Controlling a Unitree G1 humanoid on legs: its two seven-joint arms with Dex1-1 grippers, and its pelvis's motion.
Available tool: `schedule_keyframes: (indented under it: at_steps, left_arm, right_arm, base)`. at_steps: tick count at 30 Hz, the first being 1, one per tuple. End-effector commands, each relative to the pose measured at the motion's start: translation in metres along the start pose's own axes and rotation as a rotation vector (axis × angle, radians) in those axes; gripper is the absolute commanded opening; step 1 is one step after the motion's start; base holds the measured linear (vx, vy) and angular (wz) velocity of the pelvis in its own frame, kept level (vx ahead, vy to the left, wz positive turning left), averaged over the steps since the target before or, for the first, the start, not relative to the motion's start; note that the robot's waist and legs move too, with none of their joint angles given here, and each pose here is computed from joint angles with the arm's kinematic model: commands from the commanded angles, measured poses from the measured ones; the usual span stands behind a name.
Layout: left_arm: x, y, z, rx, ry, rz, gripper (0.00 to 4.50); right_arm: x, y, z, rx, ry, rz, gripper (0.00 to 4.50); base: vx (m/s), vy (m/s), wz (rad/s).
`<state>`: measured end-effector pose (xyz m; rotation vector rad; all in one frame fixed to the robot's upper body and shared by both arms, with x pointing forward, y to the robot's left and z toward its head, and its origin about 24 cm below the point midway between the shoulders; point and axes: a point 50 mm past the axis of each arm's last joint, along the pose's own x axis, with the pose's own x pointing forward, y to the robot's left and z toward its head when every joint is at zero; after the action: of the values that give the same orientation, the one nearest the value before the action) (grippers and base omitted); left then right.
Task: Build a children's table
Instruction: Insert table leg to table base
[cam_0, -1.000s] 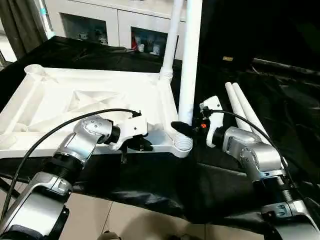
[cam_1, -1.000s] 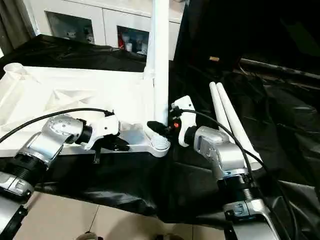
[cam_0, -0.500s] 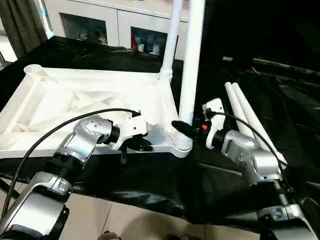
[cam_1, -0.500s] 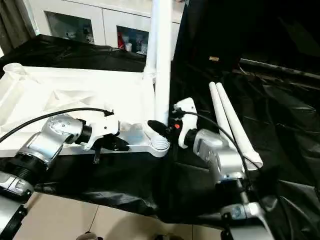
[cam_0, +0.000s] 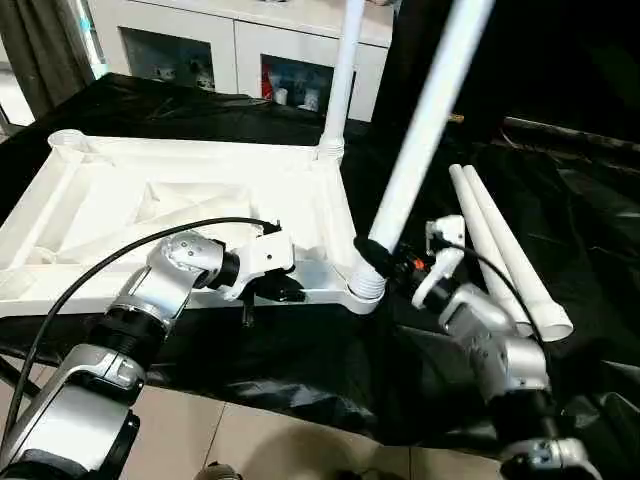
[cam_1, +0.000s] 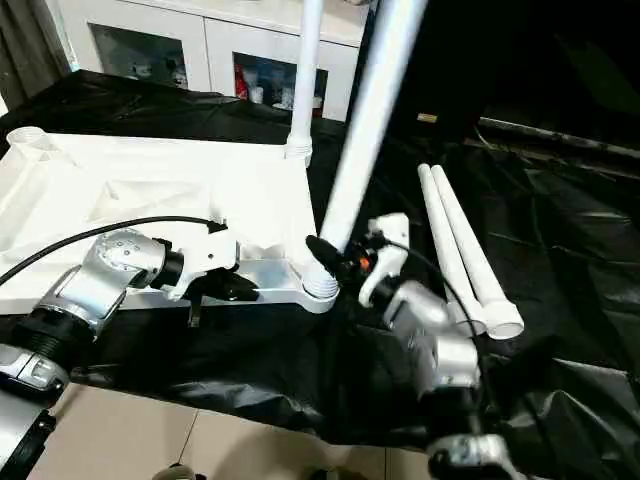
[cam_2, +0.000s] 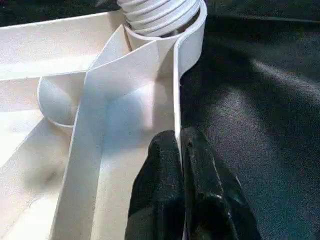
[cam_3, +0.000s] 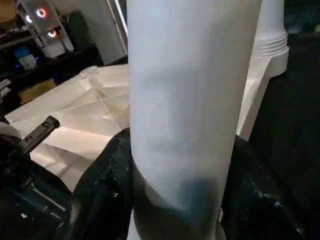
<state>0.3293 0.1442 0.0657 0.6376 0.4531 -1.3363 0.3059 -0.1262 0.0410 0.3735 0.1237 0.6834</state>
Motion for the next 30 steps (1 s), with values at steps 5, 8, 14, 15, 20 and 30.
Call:
schedule_keyframes:
  at_steps: [5,8,14,15,20,30]
  left_arm:
    - [0.006,0.0,0.001,0.016,0.003,0.015,0.0]
    - [0.006,0.0,0.0,0.016,0.005,0.018,0.0]
    - [0.006,0.0,0.0,0.021,0.006,0.033,0.0]
    - [0.006,0.0,0.0,0.022,0.006,0.036,0.0]
    - [0.007,0.001,0.0,0.022,0.003,0.045,0.0]
    - [0.004,0.003,-0.002,0.022,0.007,0.061,0.0]
  right_arm:
    - [-0.009,-0.002,-0.018,-0.013,0.032,-0.022,1.88]
    - [-0.011,-0.001,-0.023,-0.013,0.015,-0.025,1.88]
    - [-0.013,-0.002,-0.023,-0.041,0.001,-0.02,1.88]
    - [-0.013,-0.002,-0.023,-0.044,-0.002,-0.02,1.88]
    - [-0.013,-0.004,-0.021,-0.072,-0.038,-0.049,1.88]
    - [-0.019,-0.006,-0.021,-0.159,-0.097,-0.12,1.88]
  base:
    - [0.0,0.0,0.0]
    - [0.0,0.0,0.0]
    - [0.0,0.0,0.0]
    - [0.0,0.0,0.0]
    - [0.0,0.0,0.0]
    - [0.0,0.0,0.0]
